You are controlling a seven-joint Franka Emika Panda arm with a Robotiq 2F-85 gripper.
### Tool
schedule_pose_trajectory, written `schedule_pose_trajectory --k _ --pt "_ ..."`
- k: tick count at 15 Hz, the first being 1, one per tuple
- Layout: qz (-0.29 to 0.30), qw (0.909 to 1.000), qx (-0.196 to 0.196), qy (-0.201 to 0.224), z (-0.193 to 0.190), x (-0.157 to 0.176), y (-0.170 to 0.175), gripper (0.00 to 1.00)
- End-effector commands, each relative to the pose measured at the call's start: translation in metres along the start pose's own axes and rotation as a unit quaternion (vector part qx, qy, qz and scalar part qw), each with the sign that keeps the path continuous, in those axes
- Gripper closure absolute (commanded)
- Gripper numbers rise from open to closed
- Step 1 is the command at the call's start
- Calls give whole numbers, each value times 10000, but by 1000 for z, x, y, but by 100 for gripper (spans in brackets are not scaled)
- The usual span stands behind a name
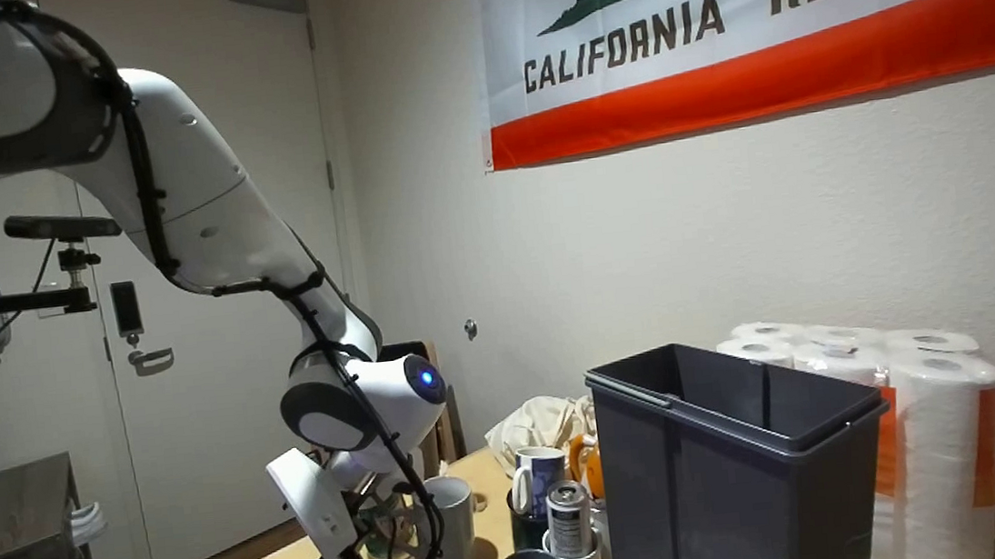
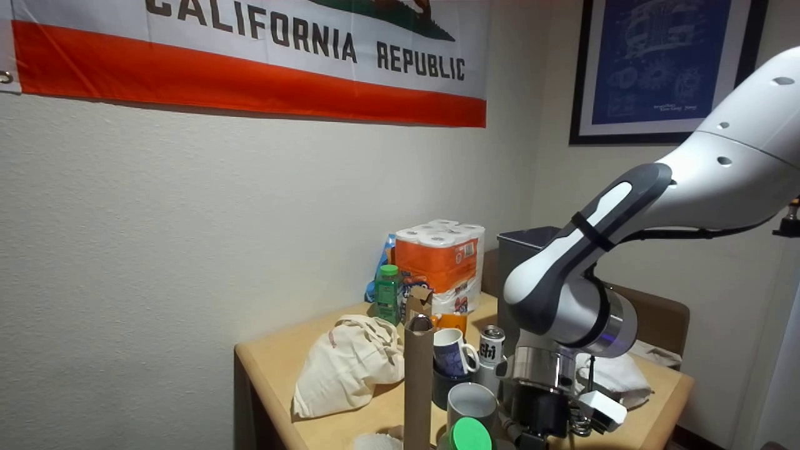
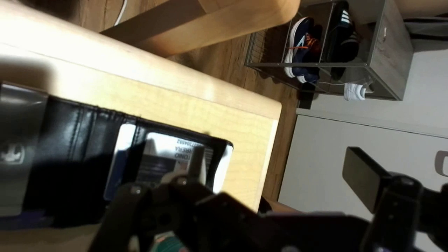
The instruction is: Turn over the black box
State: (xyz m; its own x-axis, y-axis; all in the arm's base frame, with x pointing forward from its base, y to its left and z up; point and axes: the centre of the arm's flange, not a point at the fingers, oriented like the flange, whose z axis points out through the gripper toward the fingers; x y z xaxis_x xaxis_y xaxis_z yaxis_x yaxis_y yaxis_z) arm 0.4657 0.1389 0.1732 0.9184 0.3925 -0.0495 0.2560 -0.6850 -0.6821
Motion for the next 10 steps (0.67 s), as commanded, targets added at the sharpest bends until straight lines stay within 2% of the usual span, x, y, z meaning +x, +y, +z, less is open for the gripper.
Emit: schedule_pose_trajectory --k 1,4,7,10 --pt "-41 9987 -453 248 -36 -13 -14 0" --pt "-55 9958 -847 338 -69 -20 -25 0" --pt "202 9920 -1231 189 -95 -29 -45 0" --pt "762 9798 -1848 17 -111 -41 -76 0"
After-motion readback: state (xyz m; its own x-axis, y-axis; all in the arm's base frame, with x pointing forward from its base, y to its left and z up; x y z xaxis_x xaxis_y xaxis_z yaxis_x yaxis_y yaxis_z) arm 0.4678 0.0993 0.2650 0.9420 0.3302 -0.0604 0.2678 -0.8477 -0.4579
